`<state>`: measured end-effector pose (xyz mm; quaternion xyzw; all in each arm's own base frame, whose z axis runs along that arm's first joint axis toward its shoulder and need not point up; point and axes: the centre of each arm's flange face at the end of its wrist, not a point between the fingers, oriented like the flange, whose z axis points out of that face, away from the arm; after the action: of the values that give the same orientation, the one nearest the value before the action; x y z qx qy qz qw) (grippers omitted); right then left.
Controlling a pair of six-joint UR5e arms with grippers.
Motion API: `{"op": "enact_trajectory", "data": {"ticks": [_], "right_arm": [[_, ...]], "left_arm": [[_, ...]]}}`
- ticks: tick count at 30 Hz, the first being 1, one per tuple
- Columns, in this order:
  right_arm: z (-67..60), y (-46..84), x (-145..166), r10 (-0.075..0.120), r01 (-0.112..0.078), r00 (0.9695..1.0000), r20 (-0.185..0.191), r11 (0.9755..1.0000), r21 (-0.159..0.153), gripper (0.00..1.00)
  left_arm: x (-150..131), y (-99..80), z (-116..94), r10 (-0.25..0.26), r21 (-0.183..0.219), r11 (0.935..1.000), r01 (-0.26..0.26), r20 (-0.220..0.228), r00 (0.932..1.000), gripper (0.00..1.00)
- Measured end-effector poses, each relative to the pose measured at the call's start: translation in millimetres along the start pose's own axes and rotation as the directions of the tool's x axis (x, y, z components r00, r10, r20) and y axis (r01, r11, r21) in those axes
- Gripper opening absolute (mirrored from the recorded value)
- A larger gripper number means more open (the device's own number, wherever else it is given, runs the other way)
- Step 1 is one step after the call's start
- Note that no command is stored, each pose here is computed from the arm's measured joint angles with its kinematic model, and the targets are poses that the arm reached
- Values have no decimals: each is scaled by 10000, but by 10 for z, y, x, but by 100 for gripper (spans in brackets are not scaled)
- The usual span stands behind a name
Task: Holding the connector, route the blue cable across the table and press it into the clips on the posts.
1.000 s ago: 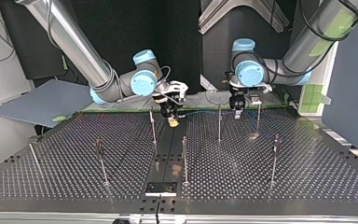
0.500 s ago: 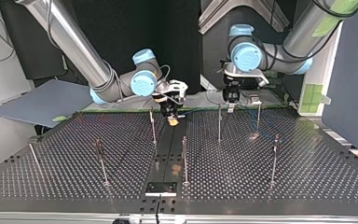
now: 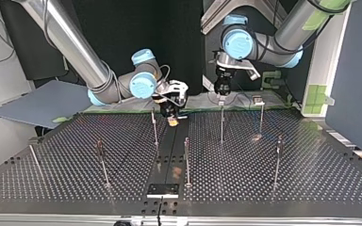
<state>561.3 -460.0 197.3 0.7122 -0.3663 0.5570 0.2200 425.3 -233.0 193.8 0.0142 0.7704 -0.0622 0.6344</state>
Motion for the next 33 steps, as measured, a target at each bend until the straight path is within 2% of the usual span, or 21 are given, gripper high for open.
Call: {"op": "enact_trajectory", "data": {"ticks": [8,19,26,33], "right_arm": [[-69,3,113,5,-5,10000,-12,10000,-26,0],[-184,-33,129,-37,37,9999,164,10000,-47,0],[-184,-19,134,-32,33,9999,148,10000,-66,0],[-183,-18,134,-30,30,9999,145,10000,-46,0]], "left_arm": [[53,-228,97,-111,178,9998,107,226,9997,100],[153,-657,321,-750,335,9968,732,530,9958,100],[265,-694,502,-965,351,9949,948,504,9941,100],[388,-687,717,-1090,261,9938,1084,268,9937,100]]}}
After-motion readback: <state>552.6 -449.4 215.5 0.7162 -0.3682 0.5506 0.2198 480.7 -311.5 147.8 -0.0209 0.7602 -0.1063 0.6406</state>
